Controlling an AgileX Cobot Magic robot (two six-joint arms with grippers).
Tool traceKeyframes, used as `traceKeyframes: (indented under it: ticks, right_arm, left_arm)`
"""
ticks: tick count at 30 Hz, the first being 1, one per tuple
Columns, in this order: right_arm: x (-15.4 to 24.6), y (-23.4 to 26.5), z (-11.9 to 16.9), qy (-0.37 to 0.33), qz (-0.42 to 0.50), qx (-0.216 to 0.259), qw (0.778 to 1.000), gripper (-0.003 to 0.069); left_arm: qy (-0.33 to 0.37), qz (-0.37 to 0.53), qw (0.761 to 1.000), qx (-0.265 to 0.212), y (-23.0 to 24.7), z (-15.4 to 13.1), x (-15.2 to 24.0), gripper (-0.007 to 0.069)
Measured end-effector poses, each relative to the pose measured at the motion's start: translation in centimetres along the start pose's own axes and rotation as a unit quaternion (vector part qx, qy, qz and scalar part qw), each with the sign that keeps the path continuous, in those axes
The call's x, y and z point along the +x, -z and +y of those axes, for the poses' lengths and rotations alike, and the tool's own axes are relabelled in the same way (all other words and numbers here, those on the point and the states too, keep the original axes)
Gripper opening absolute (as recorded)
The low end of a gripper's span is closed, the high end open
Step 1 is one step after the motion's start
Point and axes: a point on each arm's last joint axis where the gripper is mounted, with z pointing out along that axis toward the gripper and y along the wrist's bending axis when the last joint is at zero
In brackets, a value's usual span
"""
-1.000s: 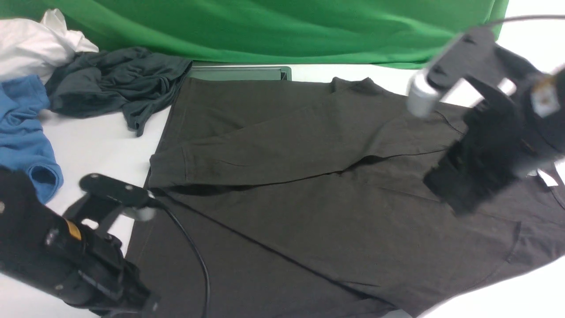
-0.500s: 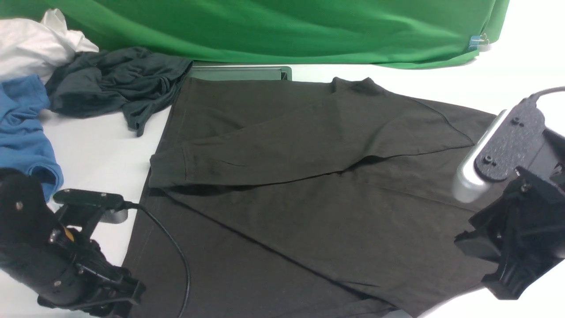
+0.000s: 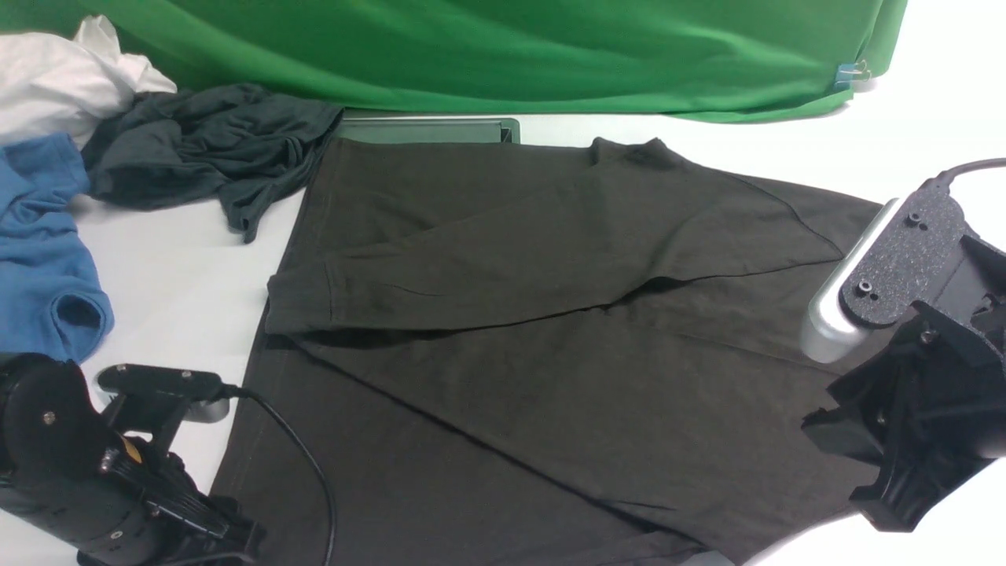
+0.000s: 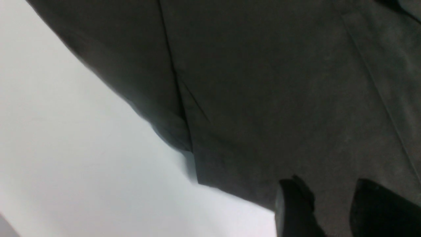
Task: Fold a long-sleeved shirt on a white desktop.
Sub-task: 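Grasp the near edge of the shirt at its hem and shoulder corners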
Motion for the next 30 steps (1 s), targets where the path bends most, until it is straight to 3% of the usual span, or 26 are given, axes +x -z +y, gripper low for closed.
traceKeyframes:
  ticks: [6, 11, 12, 18, 21, 24, 30]
  right_arm:
    - [0.1, 0.0, 0.0, 0.0, 0.004, -0.001, 1.0, 0.0239]
    - [0.1, 0.0, 0.0, -0.025, 0.008, 0.0, 1.0, 0.0239]
    - [0.1, 0.0, 0.0, -0.028, 0.008, 0.002, 1.0, 0.0239]
    - [0.5, -0.3, -0.4, -0.019, 0.027, 0.02, 0.999, 0.0298]
    - [0.8, -1.1, -1.1, 0.004, 0.06, 0.023, 0.998, 0.0434]
    - [1.2, -2.3, -1.9, 0.048, 0.095, 0.027, 0.994, 0.0509]
    - [3.2, -6.2, -3.2, 0.162, 0.158, 0.018, 0.974, 0.0535]
  left_arm:
    - [0.007, 0.022, 1.0, 0.009, -0.4, -0.1, 0.0, 0.032]
    - [0.014, 0.06, 0.998, 0.029, 0.4, -0.4, -0.1, 0.0076]
    - [0.013, 0.059, 0.998, 0.031, 0.7, -0.5, -0.2, 0.0058]
    - [0.005, 0.011, 0.999, 0.037, 4.2, -0.8, 0.0, 0.0046]
    - [0.007, -0.028, 0.998, 0.047, 6.3, -1.2, 1.0, 0.0046]
    - [0.002, -0.066, 0.996, 0.052, 7.9, -1.5, 1.8, 0.0046]
    - [-0.012, -0.125, 0.991, 0.051, 9.9, -1.7, 2.8, 0.0046]
